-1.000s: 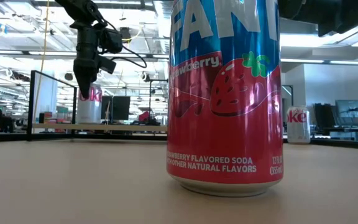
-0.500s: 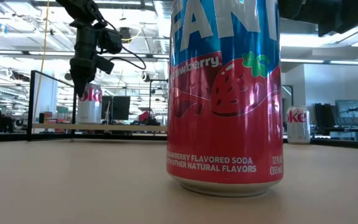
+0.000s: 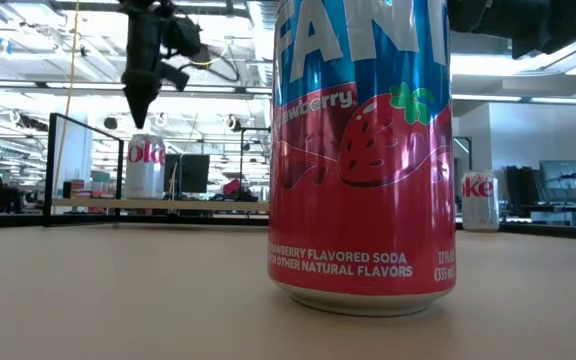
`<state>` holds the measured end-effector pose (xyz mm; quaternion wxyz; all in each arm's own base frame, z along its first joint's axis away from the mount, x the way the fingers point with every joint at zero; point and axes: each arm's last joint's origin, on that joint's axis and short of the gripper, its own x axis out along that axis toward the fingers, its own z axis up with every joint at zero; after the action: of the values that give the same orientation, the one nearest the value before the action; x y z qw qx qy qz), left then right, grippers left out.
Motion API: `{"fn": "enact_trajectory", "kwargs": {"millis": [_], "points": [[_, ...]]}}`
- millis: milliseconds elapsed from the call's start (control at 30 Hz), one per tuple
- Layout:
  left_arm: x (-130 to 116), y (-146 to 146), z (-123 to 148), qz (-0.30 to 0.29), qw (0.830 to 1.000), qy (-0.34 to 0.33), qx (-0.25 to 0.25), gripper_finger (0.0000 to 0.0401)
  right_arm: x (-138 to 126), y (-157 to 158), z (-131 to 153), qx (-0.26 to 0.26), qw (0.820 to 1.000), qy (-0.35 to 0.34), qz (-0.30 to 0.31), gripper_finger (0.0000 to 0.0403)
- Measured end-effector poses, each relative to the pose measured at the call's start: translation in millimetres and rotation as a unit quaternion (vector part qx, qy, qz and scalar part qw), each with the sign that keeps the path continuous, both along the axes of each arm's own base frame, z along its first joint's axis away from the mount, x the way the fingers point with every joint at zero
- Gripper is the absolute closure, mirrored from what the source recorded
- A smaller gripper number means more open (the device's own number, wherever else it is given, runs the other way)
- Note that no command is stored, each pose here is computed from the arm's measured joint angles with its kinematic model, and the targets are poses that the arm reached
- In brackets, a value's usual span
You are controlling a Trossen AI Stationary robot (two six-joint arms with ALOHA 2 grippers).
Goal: Place canned beverage on shelf
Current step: Put the left silver soda can on the shelf
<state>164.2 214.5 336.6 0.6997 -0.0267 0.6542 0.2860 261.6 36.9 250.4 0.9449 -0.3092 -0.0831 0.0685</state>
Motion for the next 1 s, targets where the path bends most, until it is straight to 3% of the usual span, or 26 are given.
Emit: {"fn": "enact_trajectory", "kwargs": {"millis": [233,433,600,833,1000], "points": [[18,-14,28,0.001,0.998,-0.053,0.03,0.0063,0,0,0,-0.001,1.0,0.0,0.0,0.0275],[41,-24,12,-0.023,0.993,-0.112,0.003,0.0099,0,0,0,0.0,1.0,0.0,0.0,0.0275],[49,-32,-19,-0.043,0.997,-0.068,-0.002,0.0188,0,1,0,0.0,1.0,0.0,0.001,0.0275],[49,-34,-31,-0.044,0.998,-0.049,0.001,0.0376,0,-1,0,0.001,1.0,-0.001,-0.002,0.0275],[45,-27,-36,-0.031,0.998,-0.05,0.007,0.0393,0,-2,1,0.001,1.0,-0.003,-0.004,0.0275]]}}
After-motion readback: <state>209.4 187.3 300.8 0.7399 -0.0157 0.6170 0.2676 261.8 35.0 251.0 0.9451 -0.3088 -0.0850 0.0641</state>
